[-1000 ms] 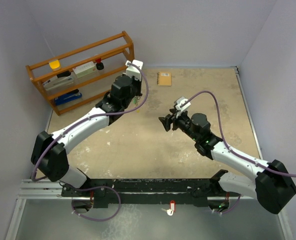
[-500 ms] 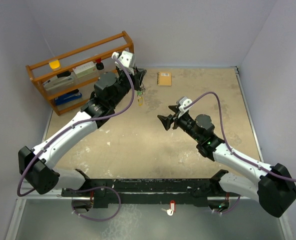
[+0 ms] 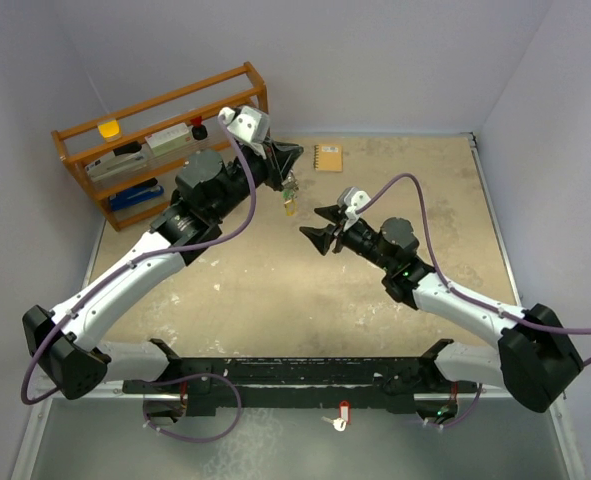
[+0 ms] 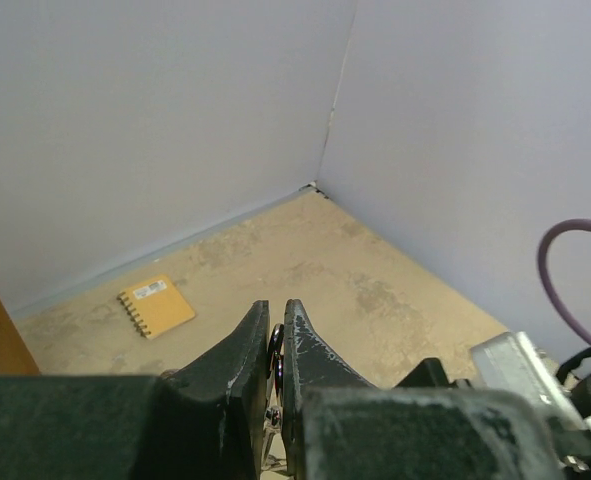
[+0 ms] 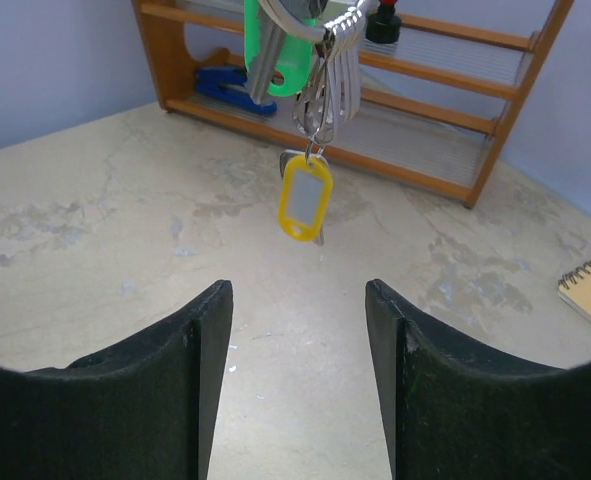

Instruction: Remove the keys from the keyring

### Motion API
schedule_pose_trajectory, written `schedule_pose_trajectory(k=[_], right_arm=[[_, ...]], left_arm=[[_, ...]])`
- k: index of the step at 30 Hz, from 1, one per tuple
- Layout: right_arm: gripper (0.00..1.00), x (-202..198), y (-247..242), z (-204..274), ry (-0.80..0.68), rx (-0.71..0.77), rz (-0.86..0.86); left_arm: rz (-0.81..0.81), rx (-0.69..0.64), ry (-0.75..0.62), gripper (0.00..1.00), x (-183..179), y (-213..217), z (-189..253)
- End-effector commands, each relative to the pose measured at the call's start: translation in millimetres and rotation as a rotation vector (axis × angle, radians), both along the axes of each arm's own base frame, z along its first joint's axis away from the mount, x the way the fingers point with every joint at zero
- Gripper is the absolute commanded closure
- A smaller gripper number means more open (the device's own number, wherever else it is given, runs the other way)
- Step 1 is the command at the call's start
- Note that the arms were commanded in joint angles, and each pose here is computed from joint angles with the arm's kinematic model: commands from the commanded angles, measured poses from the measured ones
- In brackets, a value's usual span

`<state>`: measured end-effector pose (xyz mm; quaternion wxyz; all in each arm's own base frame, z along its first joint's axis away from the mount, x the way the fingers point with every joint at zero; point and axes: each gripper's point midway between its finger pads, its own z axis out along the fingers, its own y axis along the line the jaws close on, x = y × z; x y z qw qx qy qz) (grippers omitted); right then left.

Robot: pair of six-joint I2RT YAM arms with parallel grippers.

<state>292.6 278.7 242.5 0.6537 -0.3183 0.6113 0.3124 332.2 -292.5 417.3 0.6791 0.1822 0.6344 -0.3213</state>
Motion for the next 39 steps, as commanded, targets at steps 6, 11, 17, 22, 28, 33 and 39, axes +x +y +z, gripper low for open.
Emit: schedule_pose_trajectory(k=[6, 11, 17, 22, 28, 33, 39], right_arm=[[0.46, 1, 16, 53, -0.138, 0.075, 0.133], [0.47, -3, 16, 66, -0.131, 0.107, 0.225], [0.5, -4, 19, 71, -0.123, 0.137, 0.274], [0.52, -10, 26, 69, -0.101, 0.144, 0.345], [0.54, -9, 27, 71, -0.106, 0.147, 0.351], [0.55, -7, 29, 76, -0.114, 0.15, 0.354], [0.63, -6, 31, 81, -0.106, 0.164, 0.365]], left_arm=[[-0.126, -0.112, -0.126, 1.0, -43, 1, 65], [-0.145, -0.13, -0.133, 1.0, -49, 1, 70], [-0.181, -0.163, -0.15, 1.0, -58, 0, 78], [-0.195, -0.177, -0.152, 1.0, -61, -2, 81], [-0.23, -0.2, -0.16, 1.0, -68, -4, 86], [-0.228, -0.203, -0.16, 1.0, -68, -4, 86], [-0.214, -0.208, -0.158, 1.0, -64, -3, 83]])
